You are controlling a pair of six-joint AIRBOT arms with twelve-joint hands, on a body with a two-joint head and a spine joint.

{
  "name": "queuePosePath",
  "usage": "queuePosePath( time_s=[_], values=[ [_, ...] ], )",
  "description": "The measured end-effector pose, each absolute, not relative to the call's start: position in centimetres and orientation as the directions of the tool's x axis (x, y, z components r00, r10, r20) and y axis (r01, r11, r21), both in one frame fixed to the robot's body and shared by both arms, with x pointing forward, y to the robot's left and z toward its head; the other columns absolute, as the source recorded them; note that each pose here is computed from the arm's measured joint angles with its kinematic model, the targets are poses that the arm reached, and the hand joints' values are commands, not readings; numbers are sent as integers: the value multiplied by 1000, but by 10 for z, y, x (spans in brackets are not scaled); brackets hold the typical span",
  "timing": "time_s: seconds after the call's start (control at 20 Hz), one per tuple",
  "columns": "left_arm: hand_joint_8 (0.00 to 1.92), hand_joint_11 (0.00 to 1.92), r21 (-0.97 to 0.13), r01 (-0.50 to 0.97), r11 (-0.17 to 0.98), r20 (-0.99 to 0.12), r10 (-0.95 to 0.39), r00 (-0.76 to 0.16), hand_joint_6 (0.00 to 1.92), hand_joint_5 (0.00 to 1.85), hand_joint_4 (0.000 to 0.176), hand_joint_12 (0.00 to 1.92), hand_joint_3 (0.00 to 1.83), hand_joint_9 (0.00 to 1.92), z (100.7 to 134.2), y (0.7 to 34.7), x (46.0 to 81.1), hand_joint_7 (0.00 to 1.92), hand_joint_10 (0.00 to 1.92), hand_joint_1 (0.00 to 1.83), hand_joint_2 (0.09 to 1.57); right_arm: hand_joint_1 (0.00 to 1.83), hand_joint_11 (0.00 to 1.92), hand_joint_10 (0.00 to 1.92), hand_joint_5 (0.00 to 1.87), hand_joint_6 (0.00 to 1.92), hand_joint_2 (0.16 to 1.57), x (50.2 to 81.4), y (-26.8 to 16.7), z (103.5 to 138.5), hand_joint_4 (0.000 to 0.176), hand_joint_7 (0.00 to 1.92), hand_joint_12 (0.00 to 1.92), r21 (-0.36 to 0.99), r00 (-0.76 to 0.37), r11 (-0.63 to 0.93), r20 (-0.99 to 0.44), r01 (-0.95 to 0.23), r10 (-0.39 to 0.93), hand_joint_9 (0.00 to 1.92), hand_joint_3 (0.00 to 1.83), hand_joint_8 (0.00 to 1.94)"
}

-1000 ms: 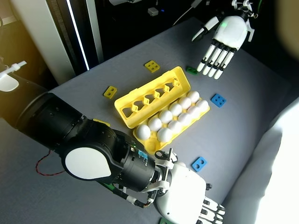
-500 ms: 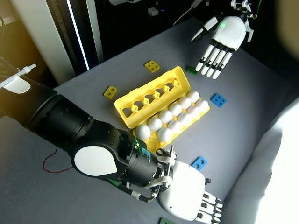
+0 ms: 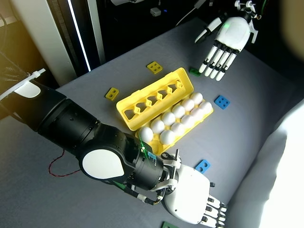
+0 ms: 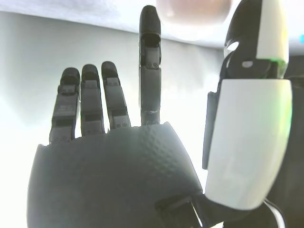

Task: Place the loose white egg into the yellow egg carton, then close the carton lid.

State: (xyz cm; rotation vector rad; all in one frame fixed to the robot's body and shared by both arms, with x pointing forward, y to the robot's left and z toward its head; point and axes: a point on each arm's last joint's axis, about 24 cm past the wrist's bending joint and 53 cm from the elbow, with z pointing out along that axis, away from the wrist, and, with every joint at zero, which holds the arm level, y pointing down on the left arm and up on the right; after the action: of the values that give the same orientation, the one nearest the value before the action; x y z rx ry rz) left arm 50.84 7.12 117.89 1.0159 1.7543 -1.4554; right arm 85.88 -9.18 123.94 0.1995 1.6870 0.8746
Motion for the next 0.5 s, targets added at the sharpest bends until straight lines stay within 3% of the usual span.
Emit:
queuePosePath(
  time_s=[0.5],
  values=[
    [0,87,-492,866,91,-850,164,-500,0,265,0,77,3,202,1179,71,508,249,1,0,1225,746,0,1,868,16,799,857,-89,1232,173,91,0,635,-329,708,-770,-310,547,28,5,7]
  ],
)
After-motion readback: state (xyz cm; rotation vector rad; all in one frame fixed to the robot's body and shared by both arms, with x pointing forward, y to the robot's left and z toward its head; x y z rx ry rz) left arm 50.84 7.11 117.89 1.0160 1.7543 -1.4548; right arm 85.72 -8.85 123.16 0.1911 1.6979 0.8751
